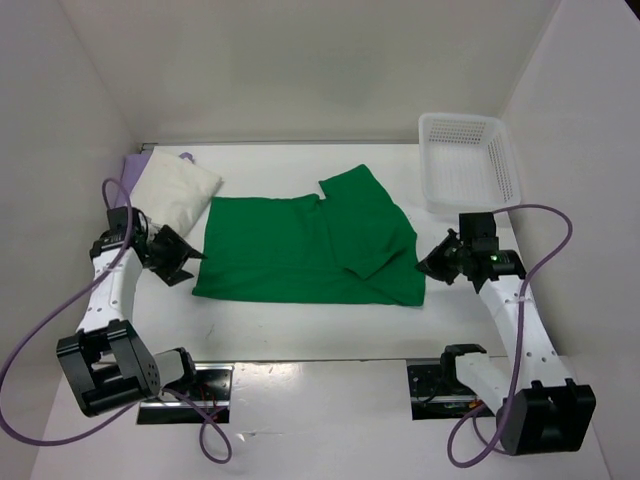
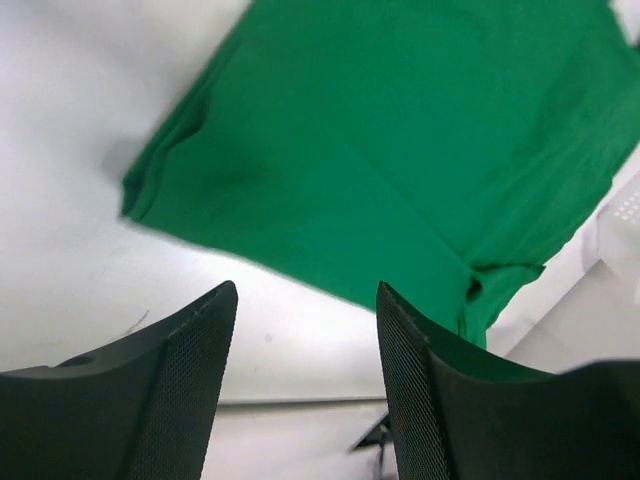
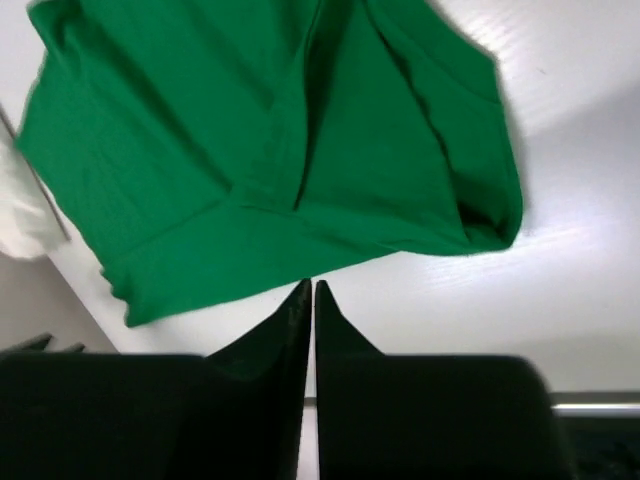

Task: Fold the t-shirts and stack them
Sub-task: Fold the flattened tshirt in 1/3 of the way

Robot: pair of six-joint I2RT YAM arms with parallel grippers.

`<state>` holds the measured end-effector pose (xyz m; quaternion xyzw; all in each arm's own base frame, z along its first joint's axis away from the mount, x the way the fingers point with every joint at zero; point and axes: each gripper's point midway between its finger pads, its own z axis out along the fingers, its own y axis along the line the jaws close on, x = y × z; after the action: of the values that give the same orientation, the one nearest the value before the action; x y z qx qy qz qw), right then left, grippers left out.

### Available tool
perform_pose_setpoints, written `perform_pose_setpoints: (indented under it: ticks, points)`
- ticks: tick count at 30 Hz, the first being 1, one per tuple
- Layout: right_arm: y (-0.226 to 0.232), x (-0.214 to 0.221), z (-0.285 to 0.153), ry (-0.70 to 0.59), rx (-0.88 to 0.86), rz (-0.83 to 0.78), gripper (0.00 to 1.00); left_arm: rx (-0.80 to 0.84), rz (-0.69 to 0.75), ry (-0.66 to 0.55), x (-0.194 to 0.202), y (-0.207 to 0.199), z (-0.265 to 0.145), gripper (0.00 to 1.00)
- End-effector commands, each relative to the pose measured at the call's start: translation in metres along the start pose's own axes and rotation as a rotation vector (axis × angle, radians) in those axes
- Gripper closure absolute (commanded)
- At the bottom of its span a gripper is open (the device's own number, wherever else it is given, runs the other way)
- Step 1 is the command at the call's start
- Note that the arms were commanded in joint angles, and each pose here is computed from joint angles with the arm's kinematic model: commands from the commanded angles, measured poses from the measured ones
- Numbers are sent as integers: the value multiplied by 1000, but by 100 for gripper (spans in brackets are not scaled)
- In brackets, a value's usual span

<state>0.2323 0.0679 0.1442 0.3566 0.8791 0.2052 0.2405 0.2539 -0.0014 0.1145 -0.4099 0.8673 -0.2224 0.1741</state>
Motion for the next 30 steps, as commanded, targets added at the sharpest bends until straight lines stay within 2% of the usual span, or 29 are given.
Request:
perform_pose_setpoints:
  ticks: [1, 4, 5, 7, 8, 9, 10, 13, 14, 16, 17, 18, 22, 27, 30]
  points:
    - [34, -8, 23, -10, -159, -54, 100, 137, 144, -92, -22, -46, 1, 35]
    - [51, -21, 52, -14, -164, -91, 100, 199, 187, -71, -20, -78, 17, 38]
    - [77, -30, 53, -44, -212, -149, 100, 192, 197, -93, -32, -89, 29, 38]
    - [86, -38, 80, -60, -157, -196, 100, 196, 229, -52, -29, -108, 57, 38]
    - [114, -43, 80, -87, -191, -250, 100, 185, 233, -62, -33, -114, 66, 38]
    - [115, -41, 103, -64, -154, -272, 99, 207, 256, -70, -38, -130, 70, 38]
    - [135, -55, 107, -120, -163, -309, 96, 187, 251, -44, -37, -131, 92, 38]
    - [143, -52, 152, -108, -102, -371, 95, 183, 253, -9, -48, -142, 124, 38]
    - [157, -63, 158, -133, -116, -370, 93, 175, 249, 0, -50, -142, 132, 38]
    - [146, -60, 193, -97, -57, -383, 90, 141, 238, 13, -56, -136, 155, 38]
    - [161, -69, 197, -115, -76, -394, 89, 148, 241, 6, -62, -142, 158, 38]
    - [148, -64, 218, -86, -26, -407, 87, 115, 243, 18, -63, -133, 170, 38]
    - [152, -71, 246, -75, 7, -433, 87, 75, 233, 22, -66, -124, 187, 38]
    - [130, -77, 263, -75, 135, -455, 87, 15, 189, 34, -69, -96, 195, 37]
    - [117, -85, 264, -87, 175, -430, 88, -27, 154, -6, -80, -76, 185, 37]
